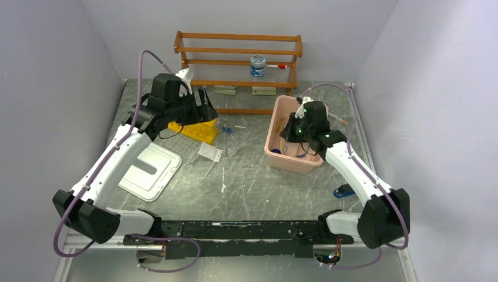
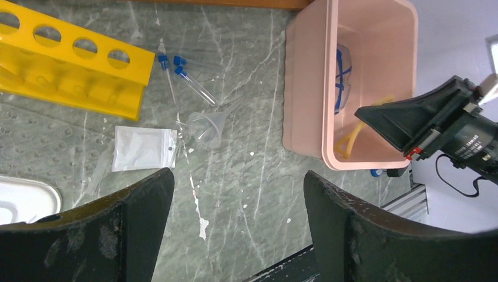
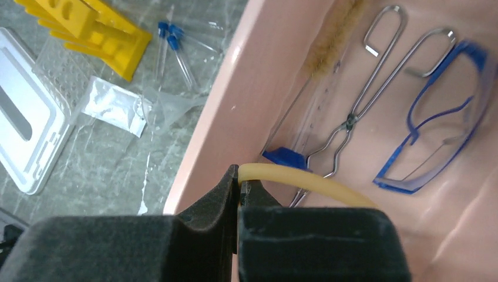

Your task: Organize the chemistry lab equipment

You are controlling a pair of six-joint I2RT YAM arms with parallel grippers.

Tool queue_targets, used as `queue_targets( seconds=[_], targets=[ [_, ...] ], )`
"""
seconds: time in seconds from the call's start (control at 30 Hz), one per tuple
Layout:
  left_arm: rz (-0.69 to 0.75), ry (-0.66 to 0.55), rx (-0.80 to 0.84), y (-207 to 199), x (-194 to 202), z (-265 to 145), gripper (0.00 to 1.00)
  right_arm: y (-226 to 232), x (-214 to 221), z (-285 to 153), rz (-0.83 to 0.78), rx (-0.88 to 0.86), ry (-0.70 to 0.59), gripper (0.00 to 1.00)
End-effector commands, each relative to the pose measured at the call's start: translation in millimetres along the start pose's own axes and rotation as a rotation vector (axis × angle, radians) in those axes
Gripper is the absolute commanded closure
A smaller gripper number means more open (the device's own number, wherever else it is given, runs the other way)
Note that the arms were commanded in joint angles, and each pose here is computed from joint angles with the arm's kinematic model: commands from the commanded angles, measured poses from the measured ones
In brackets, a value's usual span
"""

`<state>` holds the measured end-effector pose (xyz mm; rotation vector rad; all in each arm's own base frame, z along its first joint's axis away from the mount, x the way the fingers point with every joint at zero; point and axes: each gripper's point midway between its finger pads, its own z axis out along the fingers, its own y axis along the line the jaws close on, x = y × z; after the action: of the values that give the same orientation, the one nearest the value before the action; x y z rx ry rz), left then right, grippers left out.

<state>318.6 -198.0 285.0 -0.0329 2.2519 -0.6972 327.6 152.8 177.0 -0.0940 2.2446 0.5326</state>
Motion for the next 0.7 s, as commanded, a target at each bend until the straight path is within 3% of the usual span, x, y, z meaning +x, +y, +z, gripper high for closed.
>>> queue_targets(
  seconds=[0.0, 0.3, 0.5, 0.67],
  targets=[
    [0.005, 0.003, 0.022, 0.1, 1.7, 2.0, 0.16, 4.8, -2.0, 17.0, 0.116, -0.034, 0.002, 1.0],
    [0.004, 0.01, 0.004, 5.5, 7.0, 1.3, 0.16, -32.9, -21.8, 60.1, 0.389, 0.159, -0.015, 1.0],
    [0.013, 0.01, -0.005, 7.7, 6.8, 3.3, 0.16, -49.5, -46.3, 83.1, 0.419, 0.224, -0.093, 0.99],
    [0.022, 0.016, -0.024, 13.2, 9.6, 6.7, 0.14, -60.4, -56.8, 97.2, 0.365, 0.265, -0.108, 0.81]
  ],
)
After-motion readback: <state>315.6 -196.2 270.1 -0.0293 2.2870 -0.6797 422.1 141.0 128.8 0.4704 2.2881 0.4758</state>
